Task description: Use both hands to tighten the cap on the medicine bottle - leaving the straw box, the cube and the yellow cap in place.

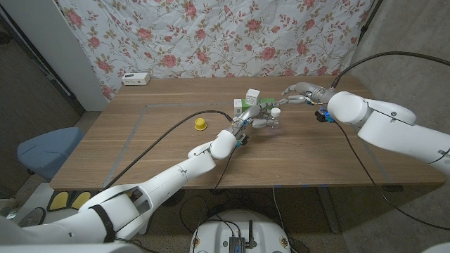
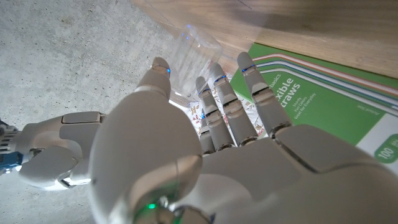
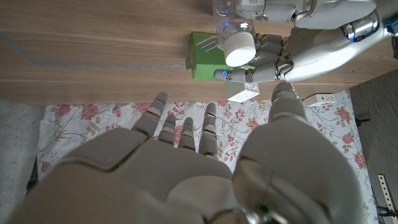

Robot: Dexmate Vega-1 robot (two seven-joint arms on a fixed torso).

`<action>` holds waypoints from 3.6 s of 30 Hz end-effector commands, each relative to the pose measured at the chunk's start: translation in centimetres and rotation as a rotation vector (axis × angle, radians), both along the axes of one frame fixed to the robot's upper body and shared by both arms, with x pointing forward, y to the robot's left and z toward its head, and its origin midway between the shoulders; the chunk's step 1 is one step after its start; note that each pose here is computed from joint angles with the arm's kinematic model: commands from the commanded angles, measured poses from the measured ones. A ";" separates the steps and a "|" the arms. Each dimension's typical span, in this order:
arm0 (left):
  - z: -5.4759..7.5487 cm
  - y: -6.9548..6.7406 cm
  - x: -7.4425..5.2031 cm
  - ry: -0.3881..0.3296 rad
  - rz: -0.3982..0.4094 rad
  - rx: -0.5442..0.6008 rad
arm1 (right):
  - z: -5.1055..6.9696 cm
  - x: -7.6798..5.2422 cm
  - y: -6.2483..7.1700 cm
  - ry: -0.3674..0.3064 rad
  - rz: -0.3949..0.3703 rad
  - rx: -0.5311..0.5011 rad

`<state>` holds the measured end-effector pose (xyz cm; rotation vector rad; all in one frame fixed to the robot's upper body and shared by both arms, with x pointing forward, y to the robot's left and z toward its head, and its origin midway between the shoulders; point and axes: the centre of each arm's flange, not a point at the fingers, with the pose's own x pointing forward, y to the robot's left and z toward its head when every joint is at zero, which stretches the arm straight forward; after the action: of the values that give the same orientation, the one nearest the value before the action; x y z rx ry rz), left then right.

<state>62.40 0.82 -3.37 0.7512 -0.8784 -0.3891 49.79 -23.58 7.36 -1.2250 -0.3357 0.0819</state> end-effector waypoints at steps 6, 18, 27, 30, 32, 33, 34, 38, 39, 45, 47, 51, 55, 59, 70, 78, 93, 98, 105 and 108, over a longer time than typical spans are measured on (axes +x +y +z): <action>0.1 -0.2 0.0 -0.007 0.011 0.004 | 1.2 0.2 1.4 0.062 -0.027 -0.141; 0.0 -0.3 -0.2 -0.007 0.012 0.007 | 0.9 0.3 2.1 0.037 -0.044 -0.209; 0.1 -0.4 -0.3 -0.009 0.005 0.008 | 0.7 0.4 2.4 0.030 -0.038 -0.237; 0.1 -0.4 -0.3 -0.009 0.005 0.008 | 0.7 0.5 2.5 0.034 -0.041 -0.254; 0.1 -0.4 -0.4 -0.010 0.005 0.009 | 0.7 0.5 2.6 0.028 -0.046 -0.268; 0.1 -0.4 -0.4 -0.010 0.006 0.011 | 0.7 0.5 2.6 0.025 -0.044 -0.274; 0.1 -0.4 -0.4 -0.011 0.006 0.012 | 0.7 0.5 2.6 0.024 -0.044 -0.278; 0.1 -0.4 -0.5 -0.012 0.007 0.011 | 0.7 0.6 2.6 0.020 -0.048 -0.301; 0.1 -0.4 -0.6 -0.013 0.007 0.013 | 0.7 0.6 2.7 0.019 -0.047 -0.306; 0.0 -0.3 -0.7 -0.016 0.014 0.012 | 0.8 0.6 2.8 0.012 -0.057 -0.326; 0.0 -0.3 -0.7 -0.014 0.014 0.009 | 0.9 0.7 2.8 0.013 -0.064 -0.337; 0.0 -0.3 -0.8 -0.016 0.015 0.011 | 0.9 0.7 2.9 0.019 -0.077 -0.361; 0.0 -0.4 -0.7 -0.018 0.015 0.010 | 0.9 0.8 3.0 0.026 -0.083 -0.379; 0.0 -0.4 -0.7 -0.018 0.016 0.010 | 0.7 0.9 3.0 0.032 -0.083 -0.384; 0.1 -0.7 -0.6 -0.023 0.013 0.010 | 0.2 1.4 3.0 0.044 -0.082 -0.386; 0.0 -0.8 -0.6 -0.028 0.013 0.013 | 0.1 1.7 2.8 0.055 -0.088 -0.385; 0.0 -0.9 -0.6 -0.024 0.012 0.022 | 0.2 2.2 2.7 0.048 -0.091 -0.379; -0.1 -0.9 -0.5 -0.019 0.012 0.024 | 0.1 2.3 2.7 0.052 -0.094 -0.374; -0.2 -0.8 -0.5 -0.017 0.012 0.024 | 0.2 2.4 2.8 0.051 -0.094 -0.367; -0.1 -0.8 -0.4 -0.016 0.013 0.023 | 0.3 2.4 3.0 0.047 -0.093 -0.370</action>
<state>61.83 -0.05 -3.45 0.7815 -0.8931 -0.3818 52.00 -20.83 7.52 -1.6047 -0.2246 0.0984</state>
